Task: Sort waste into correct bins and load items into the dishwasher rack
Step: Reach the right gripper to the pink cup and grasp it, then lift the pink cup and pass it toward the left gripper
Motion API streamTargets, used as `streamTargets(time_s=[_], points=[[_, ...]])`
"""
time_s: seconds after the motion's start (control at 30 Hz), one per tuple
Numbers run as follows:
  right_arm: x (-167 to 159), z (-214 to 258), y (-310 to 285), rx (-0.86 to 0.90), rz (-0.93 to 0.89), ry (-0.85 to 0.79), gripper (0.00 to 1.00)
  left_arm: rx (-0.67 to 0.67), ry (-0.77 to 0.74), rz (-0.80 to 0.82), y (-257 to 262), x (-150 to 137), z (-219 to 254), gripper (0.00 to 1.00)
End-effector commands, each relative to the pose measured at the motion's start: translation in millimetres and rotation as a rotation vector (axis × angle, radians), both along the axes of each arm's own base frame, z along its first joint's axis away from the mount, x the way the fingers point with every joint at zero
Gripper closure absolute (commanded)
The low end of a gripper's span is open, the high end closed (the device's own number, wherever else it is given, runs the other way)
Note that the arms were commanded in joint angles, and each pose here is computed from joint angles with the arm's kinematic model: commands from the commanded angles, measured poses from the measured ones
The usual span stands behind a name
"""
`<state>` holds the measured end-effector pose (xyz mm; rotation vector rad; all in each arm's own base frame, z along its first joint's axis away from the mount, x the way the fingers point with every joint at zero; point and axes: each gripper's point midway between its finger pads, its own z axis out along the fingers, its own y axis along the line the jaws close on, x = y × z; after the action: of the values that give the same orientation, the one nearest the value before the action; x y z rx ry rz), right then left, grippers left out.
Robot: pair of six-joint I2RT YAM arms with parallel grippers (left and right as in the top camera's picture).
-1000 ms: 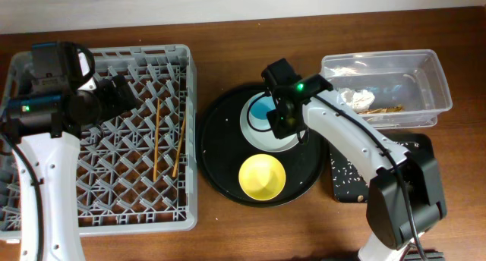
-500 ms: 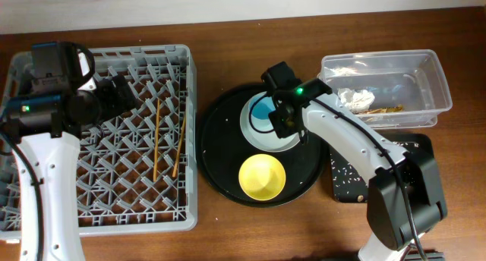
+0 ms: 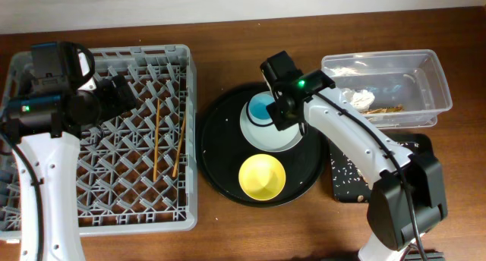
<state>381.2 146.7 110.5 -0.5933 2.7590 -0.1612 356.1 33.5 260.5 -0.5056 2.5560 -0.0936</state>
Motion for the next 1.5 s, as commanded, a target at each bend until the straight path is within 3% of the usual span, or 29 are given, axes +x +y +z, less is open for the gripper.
streamTargets(time_s=[0.0, 0.23, 0.33, 0.67, 0.77, 0.83, 0.97, 1.07, 1.2, 1.3, 1.47], points=[[2, -16, -2, -0.041, 0.078, -0.008, 0.62, -0.006, -0.01, 0.01, 1, 2, 3, 0.01], [10, -19, -9, -0.098, 0.105, -0.05, 0.63, -0.006, -0.01, 0.01, 1, 2, 3, 0.01], [9, -20, -10, -0.102, 0.105, -0.045, 0.71, -0.006, -0.01, 0.01, 1, 2, 3, 0.01], [9, -33, -10, -0.123, 0.166, -0.058, 0.73, -0.006, -0.01, 0.01, 1, 2, 3, 0.01], [11, -31, -14, -0.143, 0.157, -0.068, 0.96, -0.006, -0.01, 0.01, 1, 2, 3, 0.01], [11, -29, -15, -0.152, 0.154, -0.068, 0.96, -0.006, -0.01, 0.01, 1, 2, 3, 0.01], [6, -2, -17, -0.159, 0.158, -0.049, 0.96, -0.006, -0.01, 0.01, 1, 2, 3, 0.01], [-9, 46, -20, -0.148, 0.168, -0.017, 0.96, -0.006, -0.01, 0.01, 1, 2, 3, 0.01], [-35, 126, 3, 0.045, 0.224, -0.032, 0.96, -0.006, -0.01, 0.01, 1, 2, 3, 0.01], [-67, 197, 36, 0.344, 0.323, -0.078, 0.96, -0.006, -0.01, 0.01, 1, 2, 3, 0.01], [-110, 257, 58, 0.753, 0.461, -0.065, 0.96, -0.006, -0.01, 0.01, 1, 2, 3, 0.01]])
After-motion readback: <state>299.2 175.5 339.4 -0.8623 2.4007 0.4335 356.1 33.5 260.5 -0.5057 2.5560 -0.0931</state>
